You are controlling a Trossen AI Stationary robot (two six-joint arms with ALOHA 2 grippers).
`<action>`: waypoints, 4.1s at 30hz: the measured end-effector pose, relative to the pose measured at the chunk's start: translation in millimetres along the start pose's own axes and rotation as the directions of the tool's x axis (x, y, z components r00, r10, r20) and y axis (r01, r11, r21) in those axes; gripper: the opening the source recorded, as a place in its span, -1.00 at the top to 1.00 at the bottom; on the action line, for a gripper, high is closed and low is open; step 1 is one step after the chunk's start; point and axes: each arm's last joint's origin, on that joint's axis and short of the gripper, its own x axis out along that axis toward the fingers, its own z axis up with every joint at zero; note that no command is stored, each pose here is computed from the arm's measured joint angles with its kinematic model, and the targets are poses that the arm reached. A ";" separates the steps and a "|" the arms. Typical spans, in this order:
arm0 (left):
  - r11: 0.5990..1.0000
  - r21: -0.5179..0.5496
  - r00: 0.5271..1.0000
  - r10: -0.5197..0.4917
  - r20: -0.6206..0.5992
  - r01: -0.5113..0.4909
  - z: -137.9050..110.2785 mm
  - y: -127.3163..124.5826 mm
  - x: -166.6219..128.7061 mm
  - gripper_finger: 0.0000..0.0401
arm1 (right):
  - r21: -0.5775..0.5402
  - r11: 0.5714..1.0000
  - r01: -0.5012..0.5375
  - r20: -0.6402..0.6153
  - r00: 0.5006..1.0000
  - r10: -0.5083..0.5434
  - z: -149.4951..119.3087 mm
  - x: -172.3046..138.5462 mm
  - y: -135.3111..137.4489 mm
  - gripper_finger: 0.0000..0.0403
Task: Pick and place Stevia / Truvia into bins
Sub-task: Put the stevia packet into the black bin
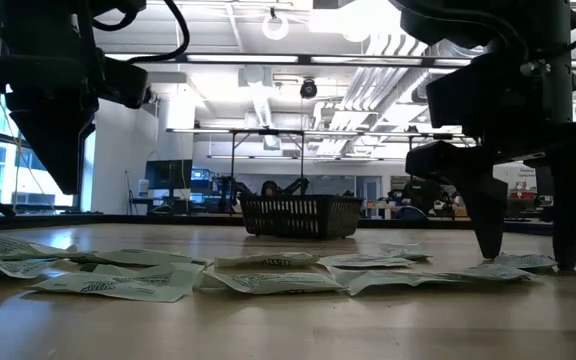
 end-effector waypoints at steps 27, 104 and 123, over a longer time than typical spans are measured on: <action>0.998 0.009 0.996 0.057 0.069 -0.058 2.1 1.5 -0.1 0.43 | 0.865 0.501 0.022 0.267 0.826 -0.497 -15.0 -108.1 -182.6 0.88; 0.998 -0.024 0.996 0.062 0.068 -0.061 1.9 1.9 -0.2 0.43 | 0.826 0.557 -0.083 0.403 0.779 -0.481 17.1 -41.0 -202.3 0.51; 0.997 0.014 0.994 0.071 0.080 -0.072 2.3 2.1 -0.2 0.43 | -0.015 1.000 0.000 0.166 0.986 0.003 9.3 -75.3 -74.6 0.37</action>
